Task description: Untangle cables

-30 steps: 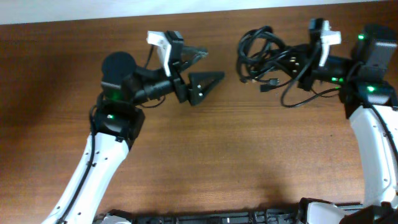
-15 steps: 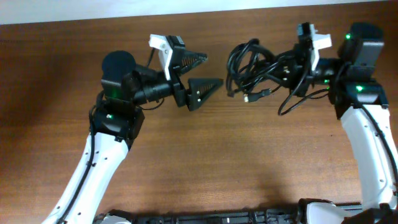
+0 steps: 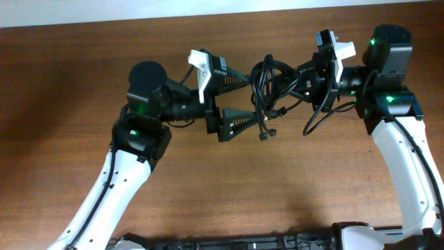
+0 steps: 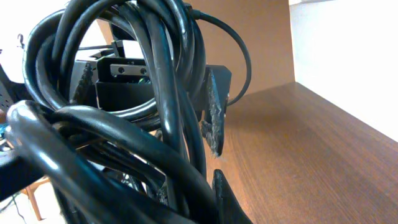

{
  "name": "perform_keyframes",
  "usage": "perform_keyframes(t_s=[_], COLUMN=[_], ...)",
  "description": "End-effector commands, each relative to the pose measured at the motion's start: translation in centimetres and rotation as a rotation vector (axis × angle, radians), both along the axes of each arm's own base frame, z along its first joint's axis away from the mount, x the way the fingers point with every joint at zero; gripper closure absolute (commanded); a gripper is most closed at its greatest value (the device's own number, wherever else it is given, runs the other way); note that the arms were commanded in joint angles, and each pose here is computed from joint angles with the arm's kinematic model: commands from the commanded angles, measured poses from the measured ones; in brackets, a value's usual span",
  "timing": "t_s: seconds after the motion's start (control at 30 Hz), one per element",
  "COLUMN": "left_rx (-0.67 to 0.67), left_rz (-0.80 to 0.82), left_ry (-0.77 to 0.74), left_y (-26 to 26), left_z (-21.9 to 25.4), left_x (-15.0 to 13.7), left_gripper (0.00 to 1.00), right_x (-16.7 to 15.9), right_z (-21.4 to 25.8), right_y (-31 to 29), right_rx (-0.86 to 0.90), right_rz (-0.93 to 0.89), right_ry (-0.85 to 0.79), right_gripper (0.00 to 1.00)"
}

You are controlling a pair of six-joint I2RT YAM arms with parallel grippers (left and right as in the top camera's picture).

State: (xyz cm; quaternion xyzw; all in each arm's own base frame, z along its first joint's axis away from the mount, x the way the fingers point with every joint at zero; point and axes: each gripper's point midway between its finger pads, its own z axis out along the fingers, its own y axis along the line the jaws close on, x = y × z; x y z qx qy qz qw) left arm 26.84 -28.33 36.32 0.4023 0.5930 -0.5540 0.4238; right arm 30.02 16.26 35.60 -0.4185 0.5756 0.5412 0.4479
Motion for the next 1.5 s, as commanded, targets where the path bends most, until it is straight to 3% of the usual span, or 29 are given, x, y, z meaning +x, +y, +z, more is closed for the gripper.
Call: perform_keyframes(t_s=[0.0, 0.17, 0.33, 0.37, 0.4, 0.53, 0.57, 0.6, 0.8, 0.83, 0.87, 0.9, 0.93, 1.13, 1.33, 1.47], left_rx=[-0.011, -0.007, -0.006, -0.005, -0.004, -0.003, -0.002, -0.002, -0.002, -0.001, 0.003, 0.008, 0.009, 0.015, 0.099, 0.133], left_rz=[-0.028, 0.042, 0.07, 0.074, 0.09, 0.108, 0.114, 0.114, 0.124, 0.131, 0.16, 0.19, 0.206, 0.276, 0.351, 0.445], left_ry=[-0.058, -0.059, -0.06, -0.06, -0.059, -0.059, -0.059, -0.059, -0.059, -0.058, -0.054, -0.049, -0.05, -0.059, -0.321, -0.334], left_y=[-0.2, -0.1, 0.0, 0.0, 0.0, 0.1, 0.1, 0.1, 0.1, 0.1, 0.2, 0.4, 0.4, 0.8, 1.4, 2.2], left_z=[1.0, 0.9, 0.9, 0.9, 0.9, 0.9, 0.9, 0.9, 0.9, 0.8, 0.7, 0.6, 0.6, 0.5, 0.1, -0.2], left_x=[-0.9, 0.3, 0.7, 0.8, 1.1, 1.4, 1.5, 1.5, 1.7, 1.8, 2.3, 2.8, 3.1, 4.3, 5.7, 7.2], left_gripper=[0.03, 0.23, 0.36, 0.57, 0.73, 0.82, 0.97, 1.0, 1.0, 1.0, 1.0, 1.0, 1.0, 1.0, 1.0, 1.0], right_x=[-0.9, -0.9, -1.4, -1.4, -1.4, -1.4, -1.4, -1.4, -1.4, -1.4, -1.4, -1.4, -1.4, -0.2, 1.2, 1.3], right_z=[0.8, 0.8, 0.8, 0.8, 0.8, 0.8, 0.8, 0.8, 0.8, 0.8, 0.8, 0.8, 0.8, 0.8, 0.5, 1.1], right_y=[0.2, 0.2, 1.1, 1.2, 1.2, 1.2, 1.2, 1.2, 1.2, 1.2, 1.2, 1.1, 1.0, -1.0, -1.6, -1.6], right_rx=[0.005, 0.006, 0.006, 0.006, 0.006, 0.006, 0.006, 0.006, 0.006, 0.006, 0.006, 0.006, 0.006, 0.008, 0.025, 0.045], right_rz=[0.019, 0.019, 0.053, 0.054, 0.054, 0.054, 0.054, 0.054, 0.054, 0.053, 0.053, 0.053, 0.049, -0.026, -0.11, -0.111], right_ry=[-0.028, -0.009, -0.011, -0.012, -0.012, -0.012, -0.012, -0.013, -0.012, -0.012, -0.012, -0.012, -0.012, 0.044, 0.364, 0.488], right_gripper=[0.96, 0.96, 0.96, 0.96, 0.96, 0.96, 0.96, 0.96, 0.96, 0.85, 0.39, 0.11, 0.01, 0.01, 0.01, 0.01])
